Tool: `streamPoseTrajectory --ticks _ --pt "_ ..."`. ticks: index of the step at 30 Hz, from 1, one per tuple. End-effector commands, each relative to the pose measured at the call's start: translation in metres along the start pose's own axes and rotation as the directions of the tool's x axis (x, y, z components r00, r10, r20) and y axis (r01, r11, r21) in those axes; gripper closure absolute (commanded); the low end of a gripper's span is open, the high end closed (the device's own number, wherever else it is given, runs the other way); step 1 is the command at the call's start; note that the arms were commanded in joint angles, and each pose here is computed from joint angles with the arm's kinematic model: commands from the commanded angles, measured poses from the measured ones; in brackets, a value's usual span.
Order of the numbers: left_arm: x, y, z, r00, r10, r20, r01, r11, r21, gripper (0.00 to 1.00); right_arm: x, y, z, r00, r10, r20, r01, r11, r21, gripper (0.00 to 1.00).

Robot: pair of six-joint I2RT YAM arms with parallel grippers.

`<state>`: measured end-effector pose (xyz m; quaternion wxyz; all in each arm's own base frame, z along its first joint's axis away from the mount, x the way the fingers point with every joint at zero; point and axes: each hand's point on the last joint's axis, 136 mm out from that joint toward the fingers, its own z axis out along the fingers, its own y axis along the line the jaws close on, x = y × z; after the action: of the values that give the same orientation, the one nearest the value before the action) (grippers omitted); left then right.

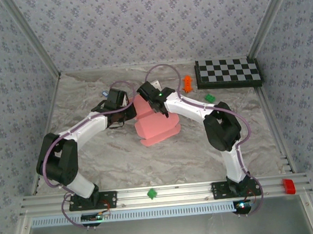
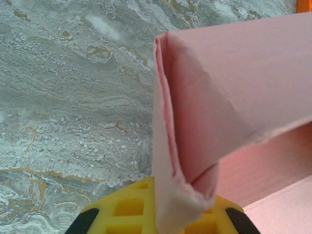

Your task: Fold the paper box

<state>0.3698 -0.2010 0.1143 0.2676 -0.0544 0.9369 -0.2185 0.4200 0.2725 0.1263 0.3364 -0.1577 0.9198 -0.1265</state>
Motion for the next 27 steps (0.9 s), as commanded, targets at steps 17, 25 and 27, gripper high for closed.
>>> streamPoseTrajectory --ticks 17,25,27 --pt "-0.007 0.007 0.003 1.0 -0.026 0.006 0.027 0.999 -0.039 1.0 0.003 0.001 -0.009 0.999 -0.053 -0.006 0.053 0.997 -0.052 0.77" --pt "-0.005 0.008 0.006 0.999 -0.032 -0.001 0.032 0.999 -0.044 1.0 -0.003 0.009 -0.015 0.999 -0.044 0.013 0.045 0.993 -0.109 0.7" --pt "-0.006 0.008 0.006 0.999 -0.033 -0.001 0.033 0.999 -0.042 1.0 -0.004 0.01 -0.017 0.999 -0.038 0.017 0.04 0.992 -0.123 0.66"
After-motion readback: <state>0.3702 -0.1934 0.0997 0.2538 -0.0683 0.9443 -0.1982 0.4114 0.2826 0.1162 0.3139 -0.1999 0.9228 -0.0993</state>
